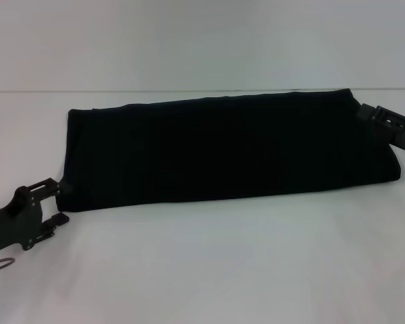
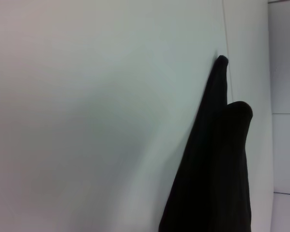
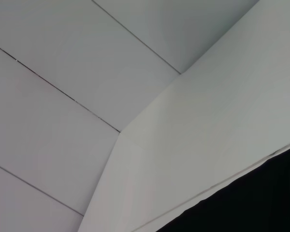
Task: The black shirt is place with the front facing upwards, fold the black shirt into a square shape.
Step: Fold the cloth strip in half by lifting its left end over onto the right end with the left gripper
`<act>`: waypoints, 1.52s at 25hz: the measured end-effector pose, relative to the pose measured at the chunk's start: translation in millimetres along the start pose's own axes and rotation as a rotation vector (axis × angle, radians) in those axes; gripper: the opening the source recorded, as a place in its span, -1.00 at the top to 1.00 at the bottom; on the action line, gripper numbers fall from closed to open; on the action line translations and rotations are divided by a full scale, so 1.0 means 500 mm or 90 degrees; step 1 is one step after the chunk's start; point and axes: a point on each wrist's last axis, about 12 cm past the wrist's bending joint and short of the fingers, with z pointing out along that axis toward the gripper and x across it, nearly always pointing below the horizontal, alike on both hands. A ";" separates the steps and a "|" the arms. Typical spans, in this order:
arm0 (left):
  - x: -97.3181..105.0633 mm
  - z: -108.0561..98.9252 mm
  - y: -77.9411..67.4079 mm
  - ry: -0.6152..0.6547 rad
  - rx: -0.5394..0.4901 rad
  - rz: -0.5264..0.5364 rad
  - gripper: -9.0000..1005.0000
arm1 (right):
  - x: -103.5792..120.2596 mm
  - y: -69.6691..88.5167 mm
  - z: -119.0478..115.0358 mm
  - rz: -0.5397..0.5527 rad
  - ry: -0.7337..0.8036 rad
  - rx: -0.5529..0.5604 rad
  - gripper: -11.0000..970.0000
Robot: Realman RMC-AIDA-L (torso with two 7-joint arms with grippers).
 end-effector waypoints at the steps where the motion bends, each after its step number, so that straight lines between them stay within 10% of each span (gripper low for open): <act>1: 0.001 0.002 0.001 0.001 0.000 -0.002 -0.36 | 0.000 0.000 0.000 0.000 0.000 0.000 -0.51; 15: -0.009 0.068 -0.036 -0.011 -0.019 0.042 -0.36 | 0.000 -0.001 -0.001 0.006 -0.002 0.000 -0.51; 22: -0.005 0.069 -0.094 0.000 0.112 0.123 -0.36 | -0.001 -0.001 -0.003 0.012 -0.006 -0.003 -0.51; 31: -0.003 0.047 -0.034 0.005 0.021 0.098 -0.35 | 0.001 -0.004 -0.003 0.016 -0.008 0.002 -0.51; 38: -0.008 0.072 -0.046 -0.001 0.000 0.106 -0.35 | 0.000 -0.004 -0.002 0.015 -0.008 0.003 -0.51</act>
